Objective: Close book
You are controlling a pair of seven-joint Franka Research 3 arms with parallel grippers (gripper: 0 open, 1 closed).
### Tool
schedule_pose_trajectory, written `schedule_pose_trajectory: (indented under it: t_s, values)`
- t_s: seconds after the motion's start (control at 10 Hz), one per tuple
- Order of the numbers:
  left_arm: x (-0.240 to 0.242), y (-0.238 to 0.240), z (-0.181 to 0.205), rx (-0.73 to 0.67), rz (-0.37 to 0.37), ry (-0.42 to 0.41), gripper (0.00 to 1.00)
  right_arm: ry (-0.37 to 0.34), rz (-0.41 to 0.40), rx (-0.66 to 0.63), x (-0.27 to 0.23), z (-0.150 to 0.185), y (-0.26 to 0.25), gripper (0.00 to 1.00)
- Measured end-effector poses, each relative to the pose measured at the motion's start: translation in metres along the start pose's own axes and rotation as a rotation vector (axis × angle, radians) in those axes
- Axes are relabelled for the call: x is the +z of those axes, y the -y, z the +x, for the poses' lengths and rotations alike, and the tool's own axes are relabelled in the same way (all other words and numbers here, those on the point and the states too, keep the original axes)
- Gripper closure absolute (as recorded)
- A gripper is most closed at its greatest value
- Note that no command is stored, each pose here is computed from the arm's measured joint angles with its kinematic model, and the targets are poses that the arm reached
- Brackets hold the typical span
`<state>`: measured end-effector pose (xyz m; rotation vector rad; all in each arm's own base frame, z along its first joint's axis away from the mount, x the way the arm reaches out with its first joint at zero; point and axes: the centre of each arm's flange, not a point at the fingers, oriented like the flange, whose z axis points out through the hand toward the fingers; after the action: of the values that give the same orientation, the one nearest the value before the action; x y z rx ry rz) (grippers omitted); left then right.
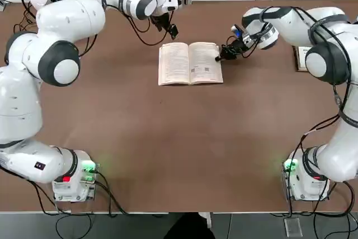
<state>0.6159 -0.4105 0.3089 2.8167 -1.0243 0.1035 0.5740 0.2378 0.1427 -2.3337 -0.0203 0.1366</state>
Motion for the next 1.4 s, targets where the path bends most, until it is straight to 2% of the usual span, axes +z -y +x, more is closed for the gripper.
schedule_pose_trajectory:
  t_s: [1.4]
  values:
    - [0.018, -0.009, 0.003, 0.011, -0.006, -0.023, 0.00, -0.010, -0.027, -0.041, 0.010, -0.002, -0.002, 0.99]
